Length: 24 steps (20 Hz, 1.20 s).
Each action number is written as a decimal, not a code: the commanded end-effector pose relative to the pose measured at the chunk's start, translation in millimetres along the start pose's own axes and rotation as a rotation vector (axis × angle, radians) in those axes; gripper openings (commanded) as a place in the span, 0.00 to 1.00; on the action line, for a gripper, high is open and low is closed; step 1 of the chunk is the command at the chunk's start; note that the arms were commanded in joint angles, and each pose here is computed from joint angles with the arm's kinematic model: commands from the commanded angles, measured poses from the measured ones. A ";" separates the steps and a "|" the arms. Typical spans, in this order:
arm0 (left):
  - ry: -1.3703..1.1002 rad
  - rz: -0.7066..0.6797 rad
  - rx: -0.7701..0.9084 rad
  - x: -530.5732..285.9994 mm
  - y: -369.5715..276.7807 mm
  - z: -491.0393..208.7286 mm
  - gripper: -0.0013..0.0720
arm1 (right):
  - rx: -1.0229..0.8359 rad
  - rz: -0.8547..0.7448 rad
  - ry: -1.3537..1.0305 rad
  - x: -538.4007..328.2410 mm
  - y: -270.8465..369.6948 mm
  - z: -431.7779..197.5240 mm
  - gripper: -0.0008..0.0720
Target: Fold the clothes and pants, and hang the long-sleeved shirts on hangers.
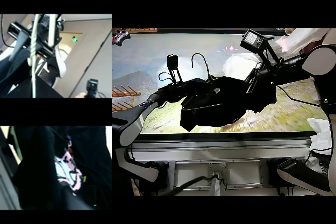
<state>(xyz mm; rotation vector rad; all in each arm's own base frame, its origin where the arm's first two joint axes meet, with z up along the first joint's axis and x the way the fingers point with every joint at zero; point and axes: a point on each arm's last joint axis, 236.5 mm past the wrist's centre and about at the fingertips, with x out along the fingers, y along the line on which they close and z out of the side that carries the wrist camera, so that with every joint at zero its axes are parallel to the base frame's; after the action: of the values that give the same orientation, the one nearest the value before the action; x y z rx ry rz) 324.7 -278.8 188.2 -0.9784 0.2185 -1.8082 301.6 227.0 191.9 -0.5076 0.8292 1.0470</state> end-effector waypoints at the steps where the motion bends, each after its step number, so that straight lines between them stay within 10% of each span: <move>1: -0.004 -0.008 -0.036 0.2 -1.7 1.0 0.03 | -0.048 -0.104 -0.015 5.6 -26.5 1.2 0.04; 4: -0.025 -0.010 -0.085 -0.4 -2.3 6.3 0.10 | -0.082 -0.132 -0.045 4.4 -32.6 9.1 0.04; 8: -0.073 -0.015 -0.084 -2.9 -3.6 18.7 0.73 | -0.082 -0.141 -0.061 3.7 -34.2 12.7 0.04; 13: -0.217 0.103 -0.038 -24.6 18.4 59.0 0.80 | -0.074 -0.106 -0.113 0.5 -23.4 24.0 0.04; 20: -0.483 0.421 -0.128 -115.7 68.7 128.8 0.65 | -0.088 -0.116 -0.129 -17.8 -13.0 24.6 0.04; 23: -0.642 0.419 -0.071 -162.2 41.9 174.6 0.04 | -0.064 -0.118 -0.129 -20.6 -11.9 23.7 0.04; 24: -0.663 0.441 -0.005 -173.5 24.2 190.0 0.03 | -0.051 -0.118 -0.129 -20.6 -12.1 23.5 0.04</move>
<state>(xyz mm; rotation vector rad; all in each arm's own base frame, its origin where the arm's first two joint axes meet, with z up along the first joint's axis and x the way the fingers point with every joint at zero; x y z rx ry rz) 482.7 -149.3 189.5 -1.3195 0.1406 -1.1406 318.5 228.6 221.0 -0.5425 0.6375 0.9930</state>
